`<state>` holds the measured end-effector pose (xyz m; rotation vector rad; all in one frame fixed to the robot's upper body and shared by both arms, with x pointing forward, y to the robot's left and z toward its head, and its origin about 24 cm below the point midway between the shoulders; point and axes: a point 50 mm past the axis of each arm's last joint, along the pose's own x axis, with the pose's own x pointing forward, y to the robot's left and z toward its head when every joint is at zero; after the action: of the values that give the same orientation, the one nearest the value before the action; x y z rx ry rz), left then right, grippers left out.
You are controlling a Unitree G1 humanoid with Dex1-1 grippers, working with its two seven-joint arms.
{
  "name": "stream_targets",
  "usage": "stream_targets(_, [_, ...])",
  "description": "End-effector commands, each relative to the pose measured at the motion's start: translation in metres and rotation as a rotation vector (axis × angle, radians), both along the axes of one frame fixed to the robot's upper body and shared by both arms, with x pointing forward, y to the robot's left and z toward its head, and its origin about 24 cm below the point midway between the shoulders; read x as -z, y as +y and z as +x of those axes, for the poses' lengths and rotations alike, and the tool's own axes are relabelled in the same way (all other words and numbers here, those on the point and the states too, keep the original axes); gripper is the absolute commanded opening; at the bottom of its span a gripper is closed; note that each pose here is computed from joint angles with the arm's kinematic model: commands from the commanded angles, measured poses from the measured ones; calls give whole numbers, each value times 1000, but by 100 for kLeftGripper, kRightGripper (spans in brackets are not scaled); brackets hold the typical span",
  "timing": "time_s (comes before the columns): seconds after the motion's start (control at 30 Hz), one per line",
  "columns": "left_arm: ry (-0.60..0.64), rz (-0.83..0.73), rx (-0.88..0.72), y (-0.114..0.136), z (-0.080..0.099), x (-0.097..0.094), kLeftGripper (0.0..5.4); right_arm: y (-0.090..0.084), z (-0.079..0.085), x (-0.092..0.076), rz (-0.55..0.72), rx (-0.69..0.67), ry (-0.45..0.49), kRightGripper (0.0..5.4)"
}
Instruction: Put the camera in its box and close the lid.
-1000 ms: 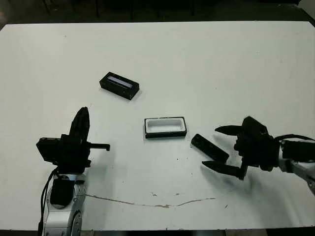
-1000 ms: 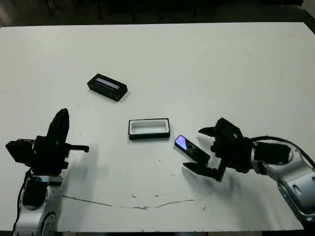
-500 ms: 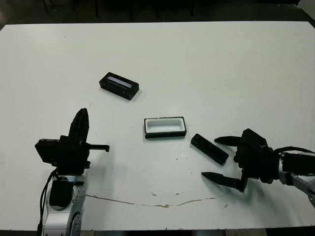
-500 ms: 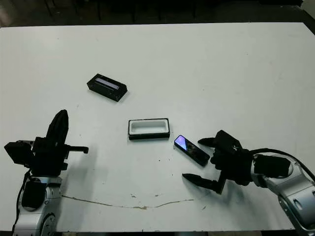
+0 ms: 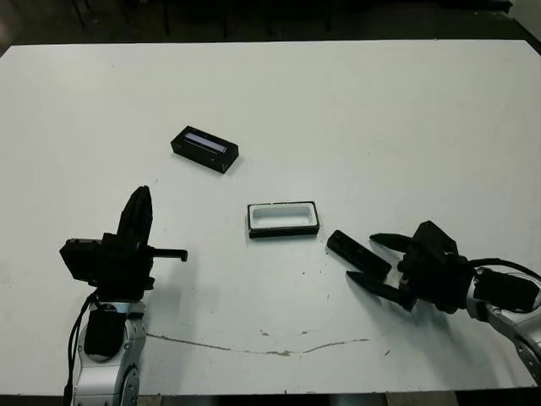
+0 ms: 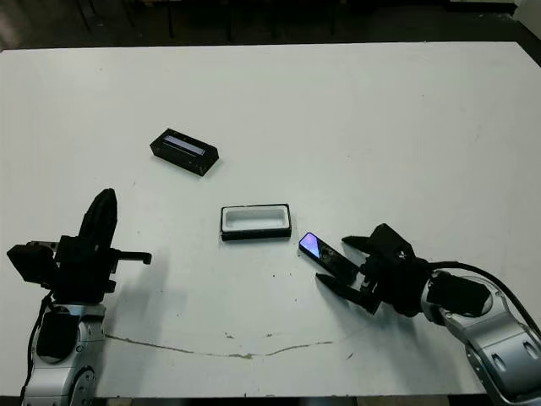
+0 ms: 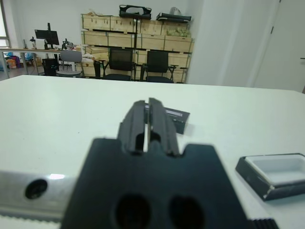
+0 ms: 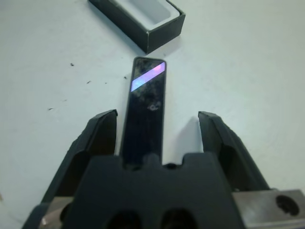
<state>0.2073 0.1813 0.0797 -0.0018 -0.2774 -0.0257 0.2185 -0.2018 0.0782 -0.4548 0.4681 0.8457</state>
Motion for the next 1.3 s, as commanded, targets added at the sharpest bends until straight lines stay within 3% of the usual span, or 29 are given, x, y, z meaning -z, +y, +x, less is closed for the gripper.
stream_targets(0.03, [33,2,-12,3,-2,6,0,-16,-11,28,-142,20,153,344])
stream_targets(0.57, [22,-1,-14,4,-2,3,0,-6,-10,-6,-272,-148,205,344])
stream_targets(0.83, [22,-1,-16,5,-2,3,0,-9,-9,8,-267,-136,241,344])
stream_targets(1.07, [14,4,-16,5,-1,4,0,-19,-13,36,-90,-20,261,344])
stream_targets(1.3, [26,5,-15,5,-2,3,0,-22,-17,52,-79,27,267,344])
